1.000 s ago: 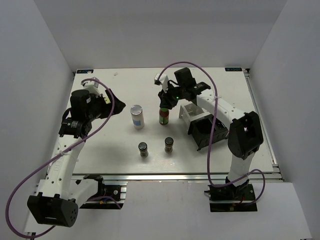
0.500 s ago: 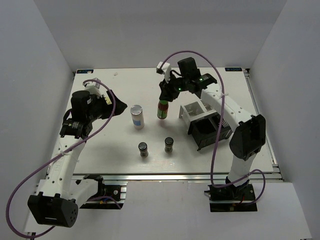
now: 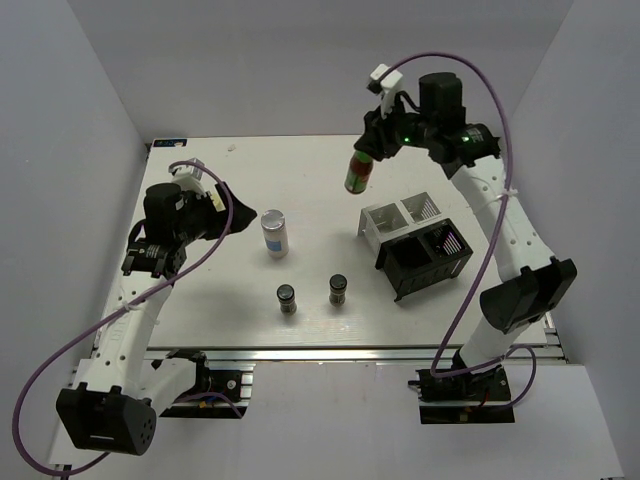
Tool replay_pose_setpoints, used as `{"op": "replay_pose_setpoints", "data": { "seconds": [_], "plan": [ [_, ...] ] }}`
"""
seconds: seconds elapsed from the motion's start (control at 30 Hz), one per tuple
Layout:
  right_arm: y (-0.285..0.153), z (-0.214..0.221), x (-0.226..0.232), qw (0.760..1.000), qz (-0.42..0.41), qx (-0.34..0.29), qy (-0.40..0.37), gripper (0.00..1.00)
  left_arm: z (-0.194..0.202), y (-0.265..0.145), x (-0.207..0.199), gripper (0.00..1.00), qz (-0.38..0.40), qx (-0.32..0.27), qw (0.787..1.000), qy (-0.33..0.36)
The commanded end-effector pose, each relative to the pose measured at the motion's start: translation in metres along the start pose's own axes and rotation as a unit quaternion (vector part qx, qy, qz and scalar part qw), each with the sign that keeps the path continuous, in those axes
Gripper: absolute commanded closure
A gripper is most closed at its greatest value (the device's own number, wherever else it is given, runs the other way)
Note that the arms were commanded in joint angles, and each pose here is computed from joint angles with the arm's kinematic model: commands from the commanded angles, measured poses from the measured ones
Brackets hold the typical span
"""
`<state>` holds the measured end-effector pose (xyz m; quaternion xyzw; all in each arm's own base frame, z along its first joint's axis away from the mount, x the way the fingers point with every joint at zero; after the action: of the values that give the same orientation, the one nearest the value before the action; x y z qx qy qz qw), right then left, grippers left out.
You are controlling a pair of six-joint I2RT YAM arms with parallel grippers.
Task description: Organize the condiment bottles
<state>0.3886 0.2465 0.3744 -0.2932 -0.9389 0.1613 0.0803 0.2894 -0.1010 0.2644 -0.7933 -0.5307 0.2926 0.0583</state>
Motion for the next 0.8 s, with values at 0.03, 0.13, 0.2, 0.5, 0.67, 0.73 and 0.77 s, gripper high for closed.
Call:
{"op": "replay_pose_setpoints", "data": {
  "seconds": [0.03,0.13,0.2,0.5,0.67,0.73,0.77],
  "plan": [
    [-0.059,-0.058,-0.014,0.994,0.061,-0.087,-0.034,1.0,-0.002,0.003,-0.006,0.02,0.025,-0.007,1.0,0.006],
    [-0.074,-0.046,-0.038,0.992,0.098,-0.077,-0.019,1.0,0.0,0.009,-0.005,0.02,0.029,0.002,1.0,0.003],
    [-0.083,-0.042,-0.045,0.99,0.114,-0.075,-0.017,1.0,-0.001,0.011,-0.006,0.02,0.035,0.002,0.999,0.005],
    [-0.098,0.002,-0.081,0.986,0.16,-0.037,0.004,1.0,0.001,0.019,-0.006,0.02,0.043,0.011,0.999,0.004],
    [-0.102,0.019,-0.094,0.984,0.178,-0.027,0.012,1.0,0.002,0.019,-0.006,0.02,0.044,0.012,0.999,0.004],
    [-0.101,0.028,-0.099,0.983,0.182,-0.019,0.016,1.0,0.002,0.019,-0.005,0.02,0.043,0.012,0.999,0.004],
    [-0.101,0.03,-0.099,0.983,0.181,-0.018,0.015,1.0,0.003,0.02,-0.005,0.02,0.042,0.014,0.999,0.003]
  ]
}}
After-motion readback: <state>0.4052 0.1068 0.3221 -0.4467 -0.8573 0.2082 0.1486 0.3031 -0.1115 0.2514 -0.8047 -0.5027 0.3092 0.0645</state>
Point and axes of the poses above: each gripper's point midway between its finger pads, its own y axis out along the fingers, its own x axis along the line the jaws close on, z = x × y, the point moved 2 cm from there along -y, back along the fingers, and after that the axes turned 8 degrees about y, right-handed, at the moved point
